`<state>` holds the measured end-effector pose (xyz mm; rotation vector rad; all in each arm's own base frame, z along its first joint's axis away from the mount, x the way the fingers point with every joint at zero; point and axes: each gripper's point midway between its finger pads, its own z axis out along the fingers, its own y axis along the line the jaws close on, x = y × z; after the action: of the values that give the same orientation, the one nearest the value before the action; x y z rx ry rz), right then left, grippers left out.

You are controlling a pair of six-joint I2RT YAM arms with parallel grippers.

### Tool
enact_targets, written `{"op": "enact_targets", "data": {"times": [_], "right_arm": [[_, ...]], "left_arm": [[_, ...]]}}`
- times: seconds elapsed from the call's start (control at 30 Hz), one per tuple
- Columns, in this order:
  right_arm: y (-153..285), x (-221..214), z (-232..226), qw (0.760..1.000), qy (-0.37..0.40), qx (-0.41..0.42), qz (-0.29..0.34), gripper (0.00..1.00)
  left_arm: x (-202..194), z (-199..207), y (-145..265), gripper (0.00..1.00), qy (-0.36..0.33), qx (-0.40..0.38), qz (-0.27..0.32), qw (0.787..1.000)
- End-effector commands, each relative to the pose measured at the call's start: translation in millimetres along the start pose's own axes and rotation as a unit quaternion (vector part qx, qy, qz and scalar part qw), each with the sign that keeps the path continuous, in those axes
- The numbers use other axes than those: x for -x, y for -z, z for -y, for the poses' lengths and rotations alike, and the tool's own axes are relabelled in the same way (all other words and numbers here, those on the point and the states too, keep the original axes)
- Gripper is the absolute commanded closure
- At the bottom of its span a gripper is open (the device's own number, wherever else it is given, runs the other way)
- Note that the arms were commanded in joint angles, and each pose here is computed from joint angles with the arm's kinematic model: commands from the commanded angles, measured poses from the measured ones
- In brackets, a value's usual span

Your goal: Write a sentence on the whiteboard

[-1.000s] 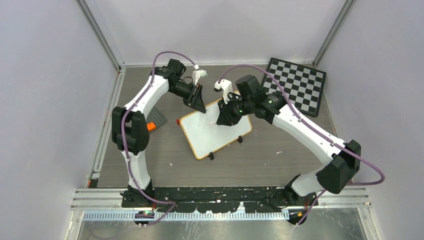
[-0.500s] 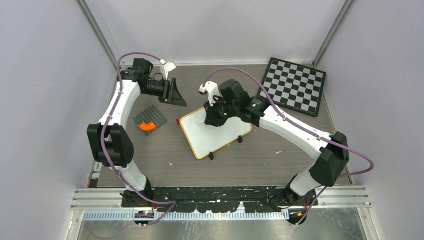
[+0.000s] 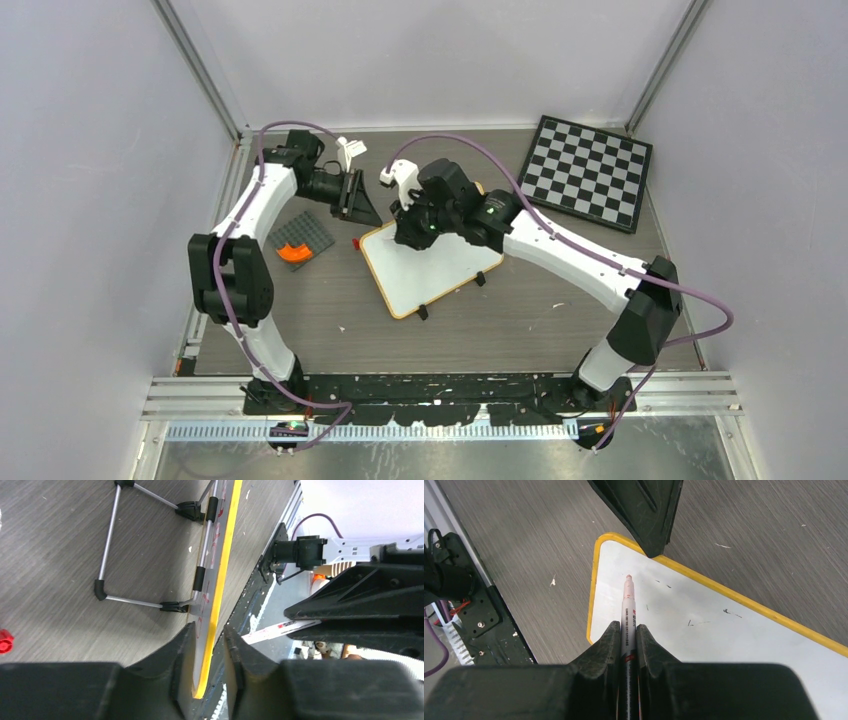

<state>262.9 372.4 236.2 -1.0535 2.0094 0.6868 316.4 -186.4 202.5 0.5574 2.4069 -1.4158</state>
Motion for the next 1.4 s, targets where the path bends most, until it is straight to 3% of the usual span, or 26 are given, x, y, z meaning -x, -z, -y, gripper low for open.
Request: {"op": "enact_targets", "data": {"times": [0.0,0.13,0.47,1.37], "right_arm": [[-1.6,22.0,-4.8,1.0,0.006,-0.008,0.029,1.0],[-5.9,17.4,-8.1,1.0,0.008,-0.009,0.022,1.0],[-8.8,20.1,-6.6,1.0,0.009,-0.017,0.023,1.0],[-27.7,25.5,-0.2,0.999,0.014,-0.046,0.025,1.0]], "left_arm": [[10.5,10.8,-2.0,0.77,-0.024,-0.018,0.008,1.0],[11.3,9.8,-2.4,0.87,-0.023,-0.017,0.009,1.0],[12.3,7.6,-3.9,1.0,-0.022,-0.017,0.007,1.0],[10.2,9.2,-9.9,1.0,-0.028,-0.019,-0.003,0.999]]}}
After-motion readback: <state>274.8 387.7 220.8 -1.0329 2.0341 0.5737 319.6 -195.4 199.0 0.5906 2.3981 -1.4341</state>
